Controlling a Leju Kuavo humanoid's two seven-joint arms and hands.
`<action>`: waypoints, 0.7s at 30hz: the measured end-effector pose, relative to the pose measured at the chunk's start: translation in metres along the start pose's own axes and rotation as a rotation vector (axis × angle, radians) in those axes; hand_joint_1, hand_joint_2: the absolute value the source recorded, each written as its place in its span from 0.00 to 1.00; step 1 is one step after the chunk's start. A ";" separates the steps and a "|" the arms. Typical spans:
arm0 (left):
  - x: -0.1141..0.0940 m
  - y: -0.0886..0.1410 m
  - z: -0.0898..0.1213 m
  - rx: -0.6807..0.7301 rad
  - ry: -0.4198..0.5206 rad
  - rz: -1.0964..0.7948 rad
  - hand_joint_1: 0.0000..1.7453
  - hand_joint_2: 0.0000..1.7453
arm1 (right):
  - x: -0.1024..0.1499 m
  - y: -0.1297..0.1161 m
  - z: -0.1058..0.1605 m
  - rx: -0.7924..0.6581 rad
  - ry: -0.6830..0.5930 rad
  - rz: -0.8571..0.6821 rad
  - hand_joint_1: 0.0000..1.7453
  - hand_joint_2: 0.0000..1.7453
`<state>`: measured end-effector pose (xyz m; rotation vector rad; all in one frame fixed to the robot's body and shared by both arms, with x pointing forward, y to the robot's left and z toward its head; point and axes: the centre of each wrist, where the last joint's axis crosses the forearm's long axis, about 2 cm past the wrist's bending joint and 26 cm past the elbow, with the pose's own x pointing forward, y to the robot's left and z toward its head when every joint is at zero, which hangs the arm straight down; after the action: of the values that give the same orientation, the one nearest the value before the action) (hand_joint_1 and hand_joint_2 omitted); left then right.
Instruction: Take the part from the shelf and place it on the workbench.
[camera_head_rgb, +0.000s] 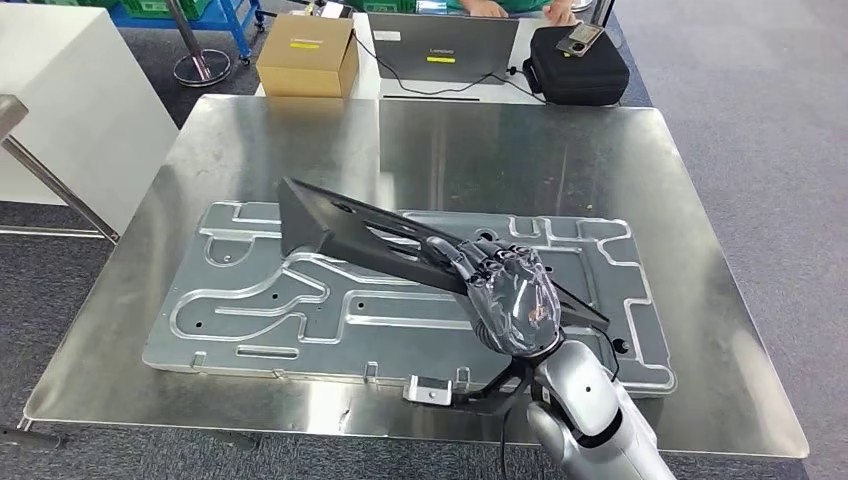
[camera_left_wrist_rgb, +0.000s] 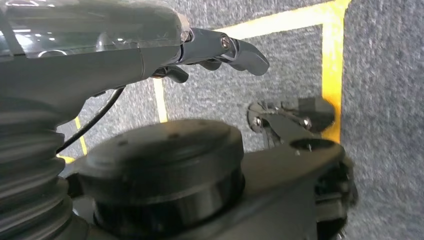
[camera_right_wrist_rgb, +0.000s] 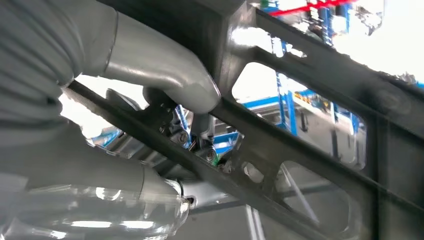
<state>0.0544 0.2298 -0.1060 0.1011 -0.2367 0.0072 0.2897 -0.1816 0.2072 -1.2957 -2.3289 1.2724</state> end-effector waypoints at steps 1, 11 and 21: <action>0.000 0.000 0.000 -0.003 0.001 0.000 0.00 1.00 | -0.005 0.004 0.002 0.035 -0.003 0.029 1.00 1.00; -0.003 -0.003 0.001 -0.013 0.014 0.011 0.00 1.00 | -0.070 0.046 0.035 0.348 -0.025 0.153 1.00 1.00; -0.004 -0.006 0.002 -0.023 0.006 0.024 0.00 1.00 | -0.144 0.070 0.032 0.602 0.013 0.120 0.00 0.00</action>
<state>0.0499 0.2238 -0.1059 0.0749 -0.2314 0.0285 0.4024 -0.2934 0.1676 -1.2243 -1.6637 1.8024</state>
